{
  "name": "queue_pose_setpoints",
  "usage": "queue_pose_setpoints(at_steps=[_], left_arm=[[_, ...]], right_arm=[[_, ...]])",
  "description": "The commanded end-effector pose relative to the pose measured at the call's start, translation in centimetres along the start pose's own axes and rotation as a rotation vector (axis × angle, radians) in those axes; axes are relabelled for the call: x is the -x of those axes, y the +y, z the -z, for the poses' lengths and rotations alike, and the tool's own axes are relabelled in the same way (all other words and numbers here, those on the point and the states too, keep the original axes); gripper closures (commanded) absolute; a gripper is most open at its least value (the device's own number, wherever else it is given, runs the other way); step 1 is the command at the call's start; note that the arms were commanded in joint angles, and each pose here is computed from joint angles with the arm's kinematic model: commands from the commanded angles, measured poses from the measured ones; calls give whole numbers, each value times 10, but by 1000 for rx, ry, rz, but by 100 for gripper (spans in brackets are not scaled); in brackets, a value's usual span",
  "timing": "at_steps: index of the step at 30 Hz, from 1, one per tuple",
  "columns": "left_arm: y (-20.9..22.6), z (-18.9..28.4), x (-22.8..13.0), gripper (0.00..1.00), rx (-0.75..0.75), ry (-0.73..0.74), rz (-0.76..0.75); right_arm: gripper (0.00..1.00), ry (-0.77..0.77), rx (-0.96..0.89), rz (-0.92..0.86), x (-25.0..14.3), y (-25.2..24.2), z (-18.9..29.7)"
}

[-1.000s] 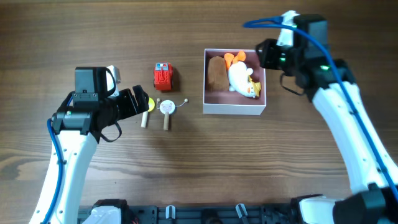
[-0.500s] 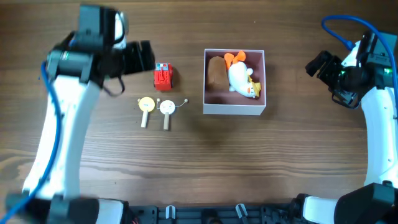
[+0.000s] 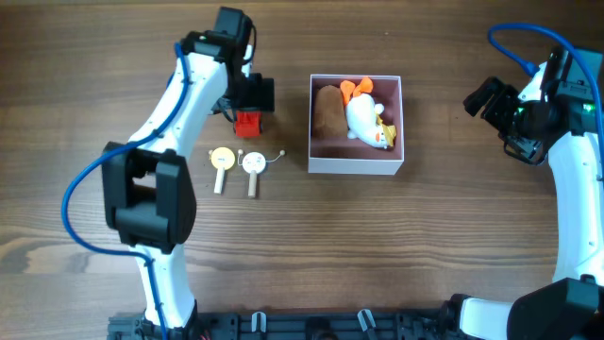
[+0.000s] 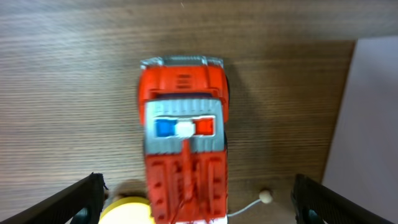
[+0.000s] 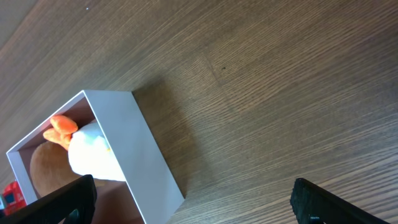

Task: Pack container
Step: 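Reach the left gripper to the red toy truck and grasp it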

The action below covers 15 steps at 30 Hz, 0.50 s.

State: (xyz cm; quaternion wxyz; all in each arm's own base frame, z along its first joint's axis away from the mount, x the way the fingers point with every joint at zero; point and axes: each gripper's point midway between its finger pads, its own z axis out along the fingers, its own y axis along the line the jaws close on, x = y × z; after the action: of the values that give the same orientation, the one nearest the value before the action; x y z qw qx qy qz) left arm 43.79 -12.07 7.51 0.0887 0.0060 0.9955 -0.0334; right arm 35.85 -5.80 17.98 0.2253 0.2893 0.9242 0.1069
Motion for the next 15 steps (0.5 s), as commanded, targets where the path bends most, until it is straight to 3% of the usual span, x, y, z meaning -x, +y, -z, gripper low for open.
queue_pose_setpoints(at_steps=[1,10,12,15], left_arm=[[2,-25,-7,4,45,57,-21],[7,-66,-21,9,77,144,0],[7,-67,-21,14,77,141,0],[6,-67,-19,30,74,133,0]], right_arm=[[0,10,2,-17,-1,0,-3],[0,10,2,-17,-1,0,-3],[0,10,2,-17,-1,0,-3],[1,10,2,-16,-1,0,-3]])
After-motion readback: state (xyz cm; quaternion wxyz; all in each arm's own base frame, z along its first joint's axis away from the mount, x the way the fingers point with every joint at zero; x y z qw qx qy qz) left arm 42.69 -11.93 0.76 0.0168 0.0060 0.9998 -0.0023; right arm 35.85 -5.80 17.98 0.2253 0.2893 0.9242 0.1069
